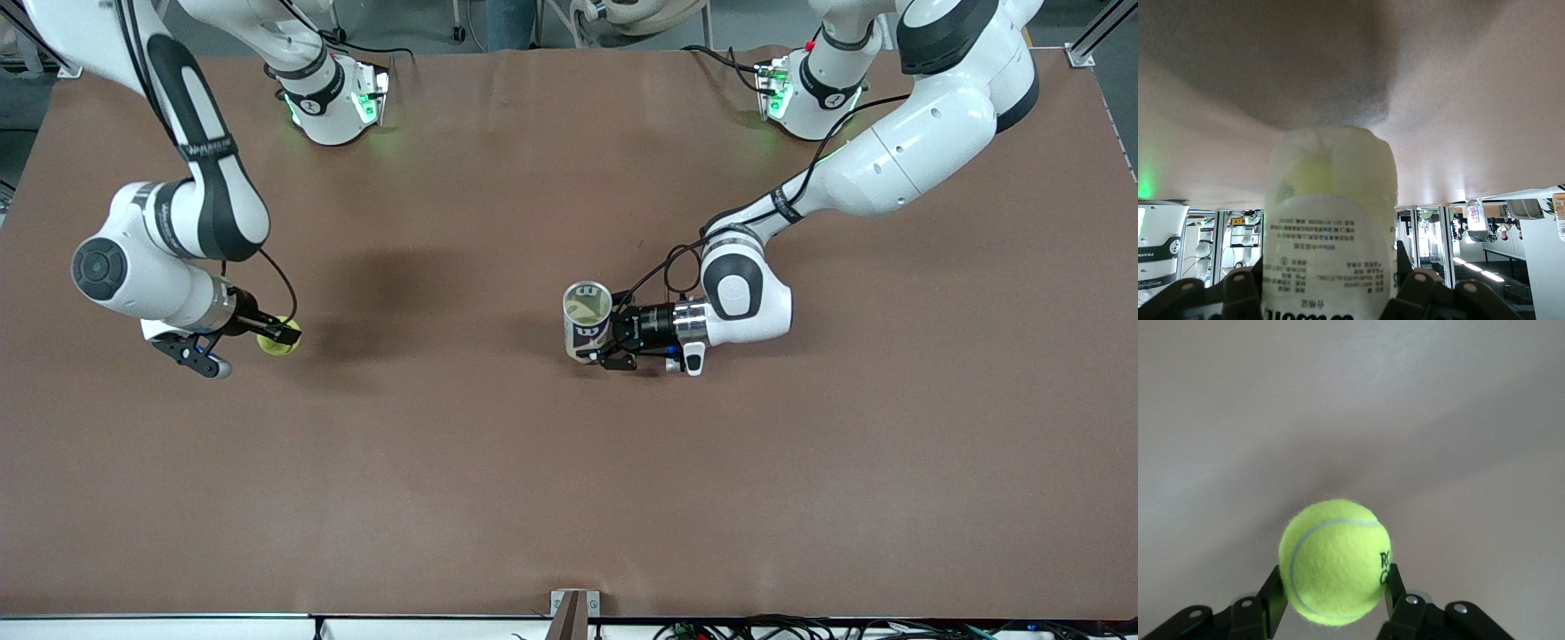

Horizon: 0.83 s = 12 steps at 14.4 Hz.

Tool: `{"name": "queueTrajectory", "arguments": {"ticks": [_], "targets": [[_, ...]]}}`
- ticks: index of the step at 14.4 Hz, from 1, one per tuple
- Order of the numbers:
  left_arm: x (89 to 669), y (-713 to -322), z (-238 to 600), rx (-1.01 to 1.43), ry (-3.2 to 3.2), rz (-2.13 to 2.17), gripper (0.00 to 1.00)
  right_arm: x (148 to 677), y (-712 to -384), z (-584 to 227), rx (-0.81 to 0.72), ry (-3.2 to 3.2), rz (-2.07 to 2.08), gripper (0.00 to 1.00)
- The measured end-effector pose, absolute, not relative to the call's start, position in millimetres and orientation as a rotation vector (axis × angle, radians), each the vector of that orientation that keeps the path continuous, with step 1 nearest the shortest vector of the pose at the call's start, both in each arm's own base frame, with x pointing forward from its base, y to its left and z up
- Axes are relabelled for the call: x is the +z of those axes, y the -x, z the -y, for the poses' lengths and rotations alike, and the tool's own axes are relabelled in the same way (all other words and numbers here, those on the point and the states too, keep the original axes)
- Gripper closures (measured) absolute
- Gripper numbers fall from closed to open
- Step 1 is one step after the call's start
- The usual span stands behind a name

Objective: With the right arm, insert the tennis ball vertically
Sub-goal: 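Grasp the second tennis ball with the right gripper and lift it, then lower the second ball into the can with the right gripper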

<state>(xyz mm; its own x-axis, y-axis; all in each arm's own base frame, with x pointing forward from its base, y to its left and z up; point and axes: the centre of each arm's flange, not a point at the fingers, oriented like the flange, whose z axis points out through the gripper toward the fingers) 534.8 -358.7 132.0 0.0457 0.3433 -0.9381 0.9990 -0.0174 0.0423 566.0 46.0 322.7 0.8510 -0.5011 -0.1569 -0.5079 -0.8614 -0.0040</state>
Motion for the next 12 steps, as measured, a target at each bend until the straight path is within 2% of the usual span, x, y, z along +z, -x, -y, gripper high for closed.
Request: {"name": "queueTrajectory", "arguments": {"ticks": [6,12], "targets": [[132,-535,359,-0.995,-1.491,-1.422,0.32,432,-568,-235,0.199,2.735,-1.119,0.37],[132,-535,359,-0.995,-1.491,-1.423,0.32,481,-561,-354,0.181,2.539,-1.353,0.37]]}}
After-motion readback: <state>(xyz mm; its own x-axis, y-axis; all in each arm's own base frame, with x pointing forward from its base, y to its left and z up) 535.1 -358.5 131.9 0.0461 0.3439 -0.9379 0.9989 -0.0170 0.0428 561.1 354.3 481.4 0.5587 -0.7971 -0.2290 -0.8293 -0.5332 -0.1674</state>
